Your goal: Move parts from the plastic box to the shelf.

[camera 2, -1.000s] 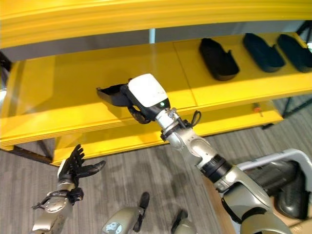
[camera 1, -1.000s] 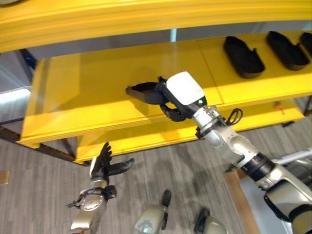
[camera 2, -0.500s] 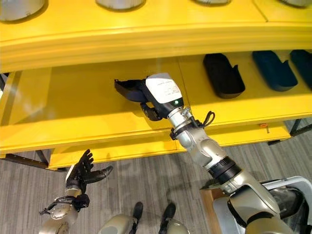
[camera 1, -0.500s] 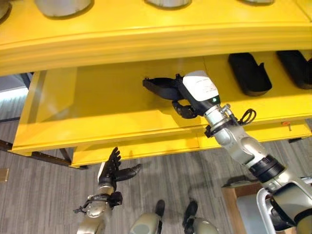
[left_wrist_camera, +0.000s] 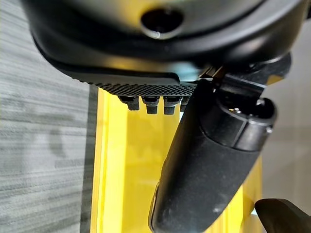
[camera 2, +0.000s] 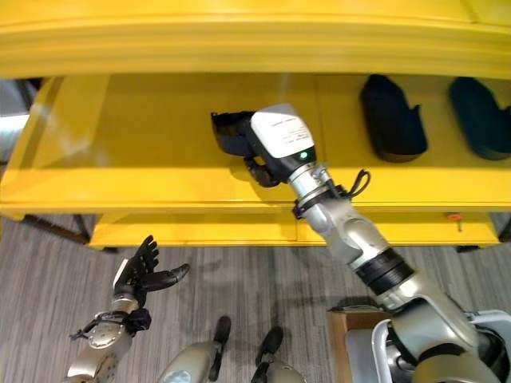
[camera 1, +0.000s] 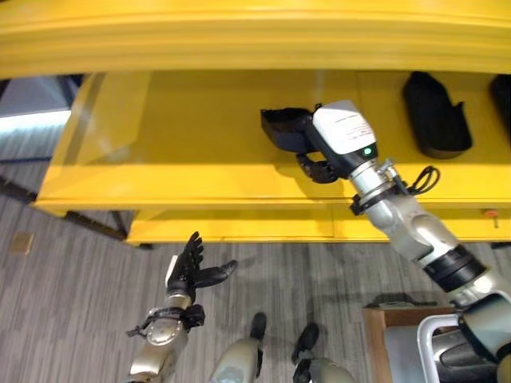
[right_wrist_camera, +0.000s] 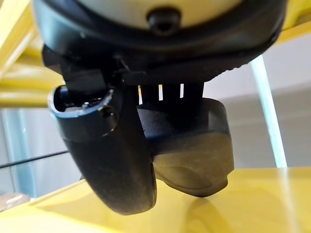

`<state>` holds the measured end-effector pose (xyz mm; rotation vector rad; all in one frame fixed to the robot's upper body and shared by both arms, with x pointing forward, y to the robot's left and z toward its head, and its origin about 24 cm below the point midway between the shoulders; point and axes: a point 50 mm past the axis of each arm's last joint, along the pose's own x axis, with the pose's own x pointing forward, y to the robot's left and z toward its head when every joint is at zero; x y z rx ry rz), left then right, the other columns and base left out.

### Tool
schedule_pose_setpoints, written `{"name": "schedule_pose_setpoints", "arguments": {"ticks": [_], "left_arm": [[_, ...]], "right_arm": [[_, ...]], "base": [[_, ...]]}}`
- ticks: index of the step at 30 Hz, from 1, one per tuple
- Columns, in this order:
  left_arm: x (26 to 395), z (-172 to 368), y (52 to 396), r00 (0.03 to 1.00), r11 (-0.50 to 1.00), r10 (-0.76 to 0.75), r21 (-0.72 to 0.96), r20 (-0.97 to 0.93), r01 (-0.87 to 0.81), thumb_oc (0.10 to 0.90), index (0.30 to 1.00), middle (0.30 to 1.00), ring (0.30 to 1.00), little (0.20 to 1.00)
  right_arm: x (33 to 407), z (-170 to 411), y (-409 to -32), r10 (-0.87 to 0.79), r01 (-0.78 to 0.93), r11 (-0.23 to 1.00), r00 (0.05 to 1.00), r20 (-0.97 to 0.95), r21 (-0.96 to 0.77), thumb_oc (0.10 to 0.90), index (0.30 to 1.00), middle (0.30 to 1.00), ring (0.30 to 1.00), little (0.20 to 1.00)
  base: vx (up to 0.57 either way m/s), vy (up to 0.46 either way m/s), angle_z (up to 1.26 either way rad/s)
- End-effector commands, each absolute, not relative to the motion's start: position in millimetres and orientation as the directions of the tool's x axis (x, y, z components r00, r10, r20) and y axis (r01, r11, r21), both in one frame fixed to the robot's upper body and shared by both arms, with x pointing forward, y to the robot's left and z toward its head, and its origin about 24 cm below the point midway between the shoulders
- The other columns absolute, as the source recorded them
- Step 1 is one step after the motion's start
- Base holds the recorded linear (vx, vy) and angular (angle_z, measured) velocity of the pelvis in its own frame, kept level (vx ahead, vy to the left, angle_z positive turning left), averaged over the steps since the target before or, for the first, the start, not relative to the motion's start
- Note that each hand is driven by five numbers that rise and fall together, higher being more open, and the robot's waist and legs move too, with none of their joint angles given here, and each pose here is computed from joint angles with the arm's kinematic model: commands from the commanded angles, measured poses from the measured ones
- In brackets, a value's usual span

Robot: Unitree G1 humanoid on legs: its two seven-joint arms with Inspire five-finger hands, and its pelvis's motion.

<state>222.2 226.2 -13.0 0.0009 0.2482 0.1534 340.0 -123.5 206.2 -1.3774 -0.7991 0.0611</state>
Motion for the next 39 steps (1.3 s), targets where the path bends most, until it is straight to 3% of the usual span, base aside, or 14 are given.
{"name": "schedule_pose_setpoints", "arguments": {"ticks": [1, 13, 25, 39], "left_arm": [[221.4, 4.6, 218.6, 0.985, 0.994, 0.107, -0.001, -0.137, -0.108, 0.900, 1.000, 1.000, 1.000, 1.000], [215.5, 4.0, 222.5, 0.985, 0.995, 0.093, 0.033, -0.143, -0.089, 0.900, 1.000, 1.000, 1.000, 1.000], [227.7, 20.7, 216.2, 0.997, 0.999, 0.043, 0.028, -0.066, -0.041, 0.900, 1.000, 1.000, 1.000, 1.000], [236.5, 27.3, 209.9, 0.999, 1.000, 0.024, 0.001, -0.030, -0.024, 0.900, 1.000, 1.000, 1.000, 1.000]], "right_arm": [[325.6, 274.2, -99.6, 0.495, 0.594, 0.403, 0.498, 0.712, -0.696, 0.400, 0.300, 0.300, 0.300, 0.300], [336.4, 246.2, -108.7, 0.433, 0.540, 0.391, 0.607, 0.667, -0.745, 0.400, 0.300, 0.300, 0.300, 0.300], [378.6, 254.1, -151.5, 0.209, 0.606, 0.225, 0.735, 0.645, -0.763, 0.400, 0.300, 0.300, 0.300, 0.300], [398.0, 292.0, -205.0, -0.024, 0.671, 0.108, 0.740, 0.672, -0.734, 0.400, 0.300, 0.300, 0.300, 0.300]], "base": [[0.06, 0.042, 0.24], [0.03, 0.070, 0.08], [-0.07, 0.042, 0.09], [-0.02, 0.024, 0.04]]}}
